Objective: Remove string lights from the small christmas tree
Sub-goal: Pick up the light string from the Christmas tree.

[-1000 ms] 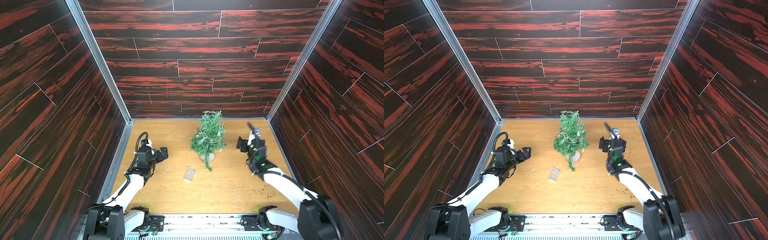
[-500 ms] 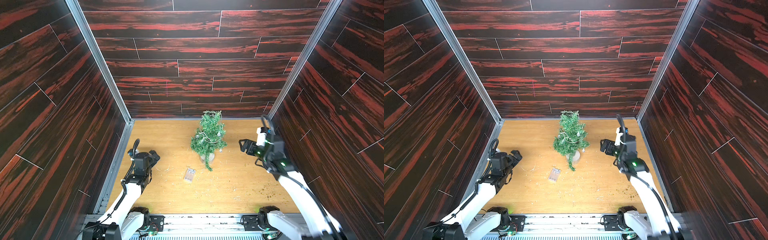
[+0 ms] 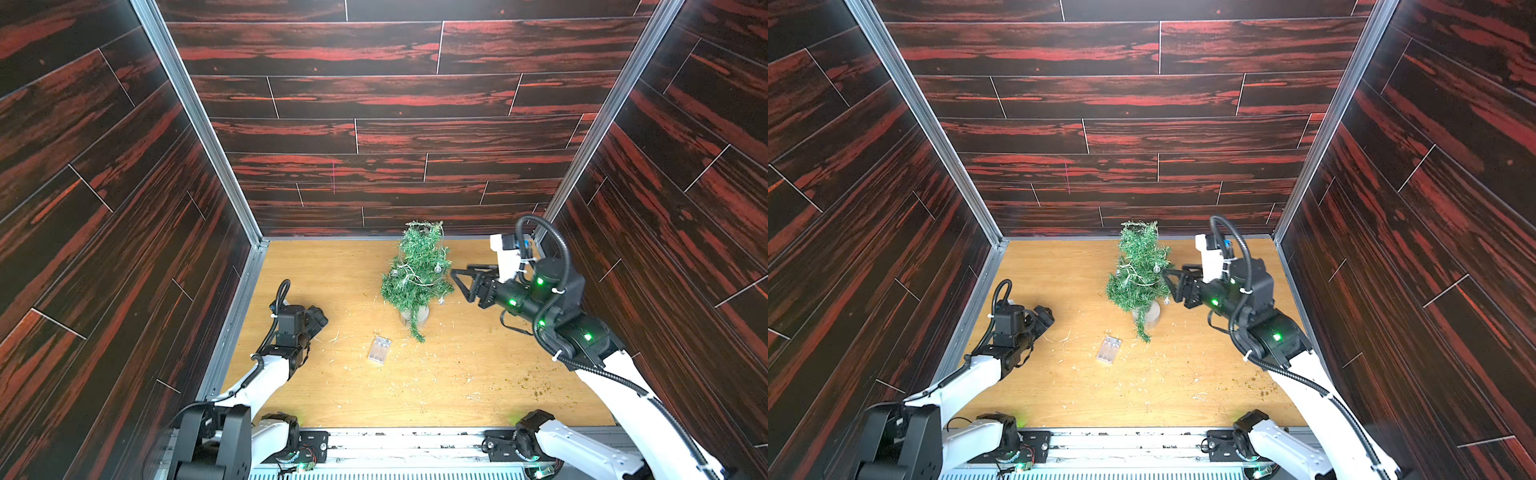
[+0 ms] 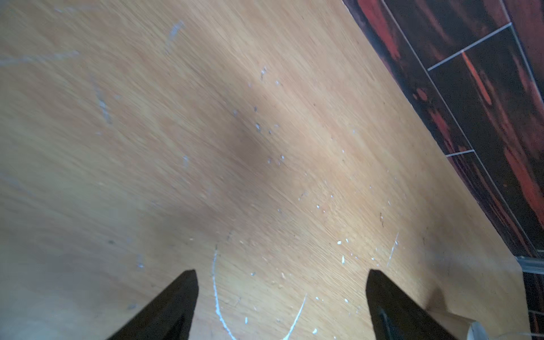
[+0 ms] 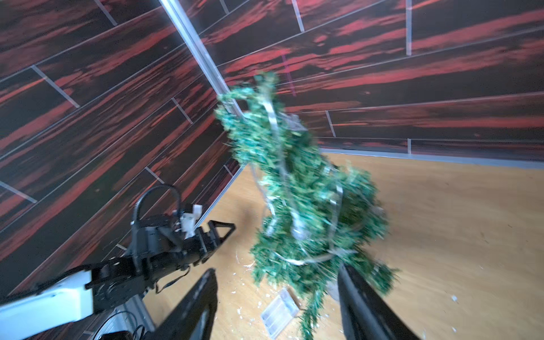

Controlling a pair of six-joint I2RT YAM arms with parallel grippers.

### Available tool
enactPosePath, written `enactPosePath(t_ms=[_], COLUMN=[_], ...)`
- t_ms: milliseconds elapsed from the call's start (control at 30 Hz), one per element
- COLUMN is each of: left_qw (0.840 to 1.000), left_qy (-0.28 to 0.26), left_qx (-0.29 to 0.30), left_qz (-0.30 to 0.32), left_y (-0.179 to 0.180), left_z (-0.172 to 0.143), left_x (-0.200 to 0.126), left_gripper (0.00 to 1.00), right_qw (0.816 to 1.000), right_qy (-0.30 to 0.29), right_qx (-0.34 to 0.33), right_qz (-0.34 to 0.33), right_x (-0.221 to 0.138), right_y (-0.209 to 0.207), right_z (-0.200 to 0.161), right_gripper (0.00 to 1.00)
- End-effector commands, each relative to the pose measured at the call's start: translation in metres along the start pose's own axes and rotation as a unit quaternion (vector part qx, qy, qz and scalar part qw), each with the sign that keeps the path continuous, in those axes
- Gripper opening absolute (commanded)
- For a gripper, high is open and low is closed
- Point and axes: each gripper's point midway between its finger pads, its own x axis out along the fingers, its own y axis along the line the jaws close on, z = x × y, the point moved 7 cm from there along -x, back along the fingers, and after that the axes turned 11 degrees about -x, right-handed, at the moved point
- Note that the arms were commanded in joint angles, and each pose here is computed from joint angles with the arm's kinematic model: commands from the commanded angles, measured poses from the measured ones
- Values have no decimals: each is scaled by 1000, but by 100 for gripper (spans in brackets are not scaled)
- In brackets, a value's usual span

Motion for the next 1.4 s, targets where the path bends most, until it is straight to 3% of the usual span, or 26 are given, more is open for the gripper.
enactPosePath(t_ms=[0, 367, 700, 933, 1100, 1167, 1367], left_qw=[999, 999, 999, 999, 999, 999, 999], left_qy=[-1, -4, -3, -3, -4, -4, -5], left_qx=[-3, 2, 3, 4, 4, 5, 4], left_qz=[-33, -32, -36, -36, -37, -38, -39], left_y=[-16, -17, -19, -19, -19, -20, -20], left_z=[6, 7, 7, 7, 7, 8, 8], left_x=[0, -1, -2, -2, -3, -3, -4], left_gripper=[92, 92, 91, 91, 91, 90, 90], right_qw=[1000, 1000, 999, 999, 999, 999, 999], right_qy=[10, -1, -6, -6, -5, -5, 0], right_qx=[-9, -19, -24, -31, -35, -35, -37], right_qz=[-6, -24, -37, -33, -30, -31, -40], right_x=[14, 49, 54, 64, 70, 71, 70], right_y=[0, -6, -9, -10, -9, -10, -12], right_z=[1, 16, 21, 25, 29, 29, 27], right_gripper=[67, 59, 55, 43, 43, 39, 15])
